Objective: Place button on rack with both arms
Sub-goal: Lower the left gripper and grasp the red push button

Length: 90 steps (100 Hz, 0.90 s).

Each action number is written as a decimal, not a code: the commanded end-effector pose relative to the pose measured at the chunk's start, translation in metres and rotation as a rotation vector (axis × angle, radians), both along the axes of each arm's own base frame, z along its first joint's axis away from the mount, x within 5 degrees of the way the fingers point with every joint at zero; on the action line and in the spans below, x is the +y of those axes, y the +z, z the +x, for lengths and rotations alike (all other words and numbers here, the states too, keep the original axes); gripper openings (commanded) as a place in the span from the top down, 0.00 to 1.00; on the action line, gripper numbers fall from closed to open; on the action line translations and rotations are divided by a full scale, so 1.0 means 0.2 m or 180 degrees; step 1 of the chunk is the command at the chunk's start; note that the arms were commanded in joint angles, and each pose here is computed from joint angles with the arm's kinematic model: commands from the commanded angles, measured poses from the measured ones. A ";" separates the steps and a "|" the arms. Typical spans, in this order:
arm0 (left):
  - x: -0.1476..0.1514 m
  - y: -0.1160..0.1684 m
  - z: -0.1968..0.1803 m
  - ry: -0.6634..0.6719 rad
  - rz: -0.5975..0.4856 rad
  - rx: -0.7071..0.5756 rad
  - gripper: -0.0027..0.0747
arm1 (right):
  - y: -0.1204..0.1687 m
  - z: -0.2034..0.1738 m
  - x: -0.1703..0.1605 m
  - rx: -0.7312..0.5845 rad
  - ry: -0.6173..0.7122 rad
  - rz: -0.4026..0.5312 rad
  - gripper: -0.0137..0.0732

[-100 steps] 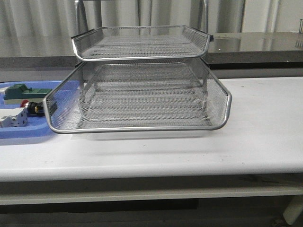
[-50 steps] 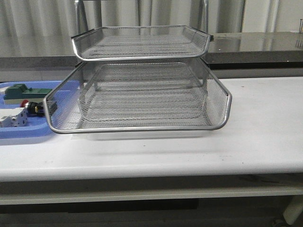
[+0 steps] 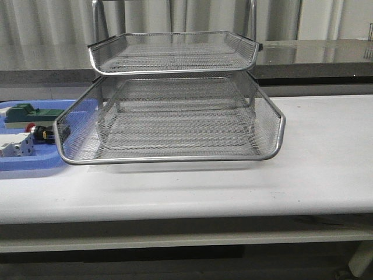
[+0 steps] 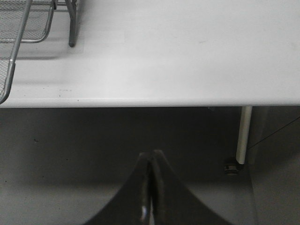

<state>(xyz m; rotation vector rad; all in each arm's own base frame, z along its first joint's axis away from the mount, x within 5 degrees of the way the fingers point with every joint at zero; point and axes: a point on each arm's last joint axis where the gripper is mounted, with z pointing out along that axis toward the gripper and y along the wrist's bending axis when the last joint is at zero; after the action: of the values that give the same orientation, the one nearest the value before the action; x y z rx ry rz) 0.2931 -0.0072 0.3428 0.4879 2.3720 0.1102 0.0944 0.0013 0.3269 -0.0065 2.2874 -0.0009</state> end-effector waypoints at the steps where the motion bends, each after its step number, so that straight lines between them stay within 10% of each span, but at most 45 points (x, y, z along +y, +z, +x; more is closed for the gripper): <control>1: -0.01 0.11 0.12 -0.0206 0.0155 -0.0294 0.24 | 0.07 0.01 -0.01 -0.0277 -0.0022 -0.0042 0.92; 54: -0.02 -0.12 0.84 -0.0977 0.0711 0.0170 0.24 | 0.07 0.01 -0.01 -0.0277 -0.0022 -0.0042 0.92; 90: -0.04 -0.41 1.00 -0.1294 0.0814 0.0529 0.24 | 0.07 0.01 -0.01 -0.0277 -0.0022 -0.0042 0.92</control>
<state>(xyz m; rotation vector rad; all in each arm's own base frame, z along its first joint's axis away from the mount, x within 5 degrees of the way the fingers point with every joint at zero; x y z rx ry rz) 0.4931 -0.0100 0.2286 1.1479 2.4794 0.1614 0.0944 0.0013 0.3269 -0.0065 2.2874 -0.0009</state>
